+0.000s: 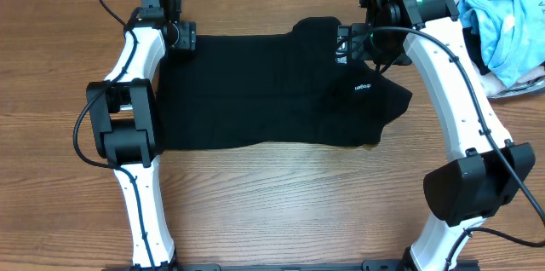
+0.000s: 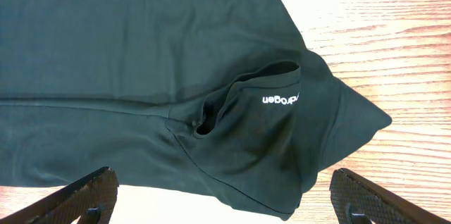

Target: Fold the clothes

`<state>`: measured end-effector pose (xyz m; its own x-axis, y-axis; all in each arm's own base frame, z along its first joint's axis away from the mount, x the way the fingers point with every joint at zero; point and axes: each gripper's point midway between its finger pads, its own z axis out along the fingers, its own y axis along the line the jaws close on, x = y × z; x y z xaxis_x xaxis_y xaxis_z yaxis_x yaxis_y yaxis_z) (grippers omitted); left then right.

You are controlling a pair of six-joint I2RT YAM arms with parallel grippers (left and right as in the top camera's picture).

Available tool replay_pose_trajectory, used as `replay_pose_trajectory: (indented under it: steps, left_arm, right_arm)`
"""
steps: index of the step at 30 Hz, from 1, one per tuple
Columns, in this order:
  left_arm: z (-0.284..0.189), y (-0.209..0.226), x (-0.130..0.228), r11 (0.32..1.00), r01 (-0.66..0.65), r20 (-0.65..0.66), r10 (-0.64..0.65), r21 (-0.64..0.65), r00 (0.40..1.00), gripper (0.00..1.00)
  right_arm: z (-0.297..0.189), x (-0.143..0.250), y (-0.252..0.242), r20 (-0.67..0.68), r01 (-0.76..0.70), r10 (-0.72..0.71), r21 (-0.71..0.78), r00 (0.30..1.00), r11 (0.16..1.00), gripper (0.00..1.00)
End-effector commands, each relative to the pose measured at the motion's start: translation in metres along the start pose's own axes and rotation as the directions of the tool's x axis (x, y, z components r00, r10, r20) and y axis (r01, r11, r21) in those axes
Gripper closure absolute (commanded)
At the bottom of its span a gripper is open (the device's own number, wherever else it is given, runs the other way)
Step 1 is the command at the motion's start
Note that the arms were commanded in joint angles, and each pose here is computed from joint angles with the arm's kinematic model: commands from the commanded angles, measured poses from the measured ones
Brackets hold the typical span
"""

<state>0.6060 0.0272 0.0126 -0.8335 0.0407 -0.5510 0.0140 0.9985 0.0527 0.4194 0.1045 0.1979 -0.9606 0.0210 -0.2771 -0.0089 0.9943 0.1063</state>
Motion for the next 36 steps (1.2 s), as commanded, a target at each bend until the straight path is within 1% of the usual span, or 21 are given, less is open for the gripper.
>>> replay_pose_trajectory:
  steps: [1, 4, 7, 9, 11, 12, 15, 16, 18, 22, 24, 27, 30, 32, 35, 36]
  left_arm:
    - [0.009, 0.006, 0.003, 1.0, -0.011, -0.007, 0.011, -0.021, 1.0, 0.21]
    - [0.011, 0.005, 0.006, 1.0, -0.011, -0.018, 0.011, -0.02, 1.0, 0.22]
    - [0.011, 0.005, 0.009, 1.0, -0.011, -0.028, 0.011, -0.016, 1.0, 0.33]
    - [0.011, 0.004, 0.01, 1.0, -0.011, -0.033, 0.011, -0.011, 0.999, 0.44]
    - [0.011, 0.003, 0.013, 1.0, -0.002, -0.044, 0.001, -0.011, 0.999, 0.62]
    - [0.011, 0.003, 0.015, 1.0, 0.01, -0.051, -0.01, -0.011, 0.999, 0.68]
    - [0.011, 0.004, 0.02, 0.999, 0.034, -0.073, -0.034, -0.012, 0.997, 0.77]
    - [0.011, 0.004, 0.022, 0.999, 0.034, -0.082, -0.035, -0.013, 0.996, 0.81]
    - [0.01, 0.006, 0.026, 0.999, 0.038, -0.098, -0.04, -0.023, 0.994, 0.96]
    - [-0.001, 0.013, 0.03, 0.994, 0.102, -0.136, -0.107, -0.039, 0.985, 0.96]
    - [-0.013, 0.014, 0.028, 0.992, 0.118, -0.155, -0.123, -0.041, 0.98, 0.96]
    - [-0.031, 0.012, 0.022, 0.992, 0.119, -0.172, -0.122, -0.028, 0.977, 0.96]
    - [-0.047, 0.01, 0.015, 0.993, 0.116, -0.177, -0.119, -0.025, 0.977, 0.96]
    - [-0.055, 0.008, 0.014, 0.993, 0.112, -0.186, -0.114, -0.023, 0.976, 0.96]
    - [-0.06, 0.003, 0.019, 0.994, 0.106, -0.217, -0.107, -0.019, 0.97, 0.96]
    - [-0.061, 0.001, 0.023, 0.995, 0.102, -0.236, -0.103, -0.018, 0.966, 0.96]
  right_arm:
    - [-0.005, -0.005, 0.0, 0.024, 0.005, -0.005, -0.006, 1.0, 1.0, 0.0]
    - [-0.005, -0.005, 0.001, 0.028, 0.006, -0.006, -0.007, 1.0, 1.0, 0.0]
    - [-0.005, -0.006, 0.002, 0.031, 0.009, -0.009, -0.008, 0.999, 1.0, 0.0]
    - [-0.005, -0.006, 0.003, 0.033, 0.01, -0.01, -0.009, 0.999, 1.0, 0.0]
    - [-0.005, -0.007, 0.002, 0.036, 0.01, -0.01, -0.01, 0.999, 1.0, 0.02]
    - [-0.005, -0.007, 0.003, 0.037, 0.01, -0.01, -0.01, 0.999, 1.0, 0.03]
    - [-0.006, -0.009, 0.003, 0.044, 0.01, -0.01, -0.011, 0.999, 1.0, 0.05]
    - [-0.006, -0.01, 0.003, 0.048, 0.011, -0.01, -0.012, 0.999, 1.0, 0.06]
    - [-0.006, -0.013, 0.004, 0.059, 0.012, -0.011, -0.015, 0.998, 1.0, 0.09]
    - [-0.007, -0.026, 0.007, 0.115, 0.019, -0.016, -0.027, 0.993, 0.999, 0.2]
    - [-0.009, -0.04, 0.009, 0.171, 0.024, -0.019, -0.027, 0.985, 0.999, 0.25]
    - [-0.011, -0.06, 0.01, 0.252, 0.03, -0.022, -0.026, 0.968, 0.999, 0.28]
    - [-0.005, -0.083, 0.015, 0.32, 0.037, -0.023, -0.039, 0.947, 0.999, 0.28]
    - [0.012, -0.095, 0.017, 0.338, 0.038, -0.021, -0.044, 0.941, 0.998, 0.26]
    - [0.044, -0.105, 0.018, 0.332, 0.038, -0.022, -0.042, 0.943, 0.998, 0.18]
    - [0.057, -0.108, 0.018, 0.325, 0.037, -0.022, -0.041, 0.945, 0.998, 0.13]
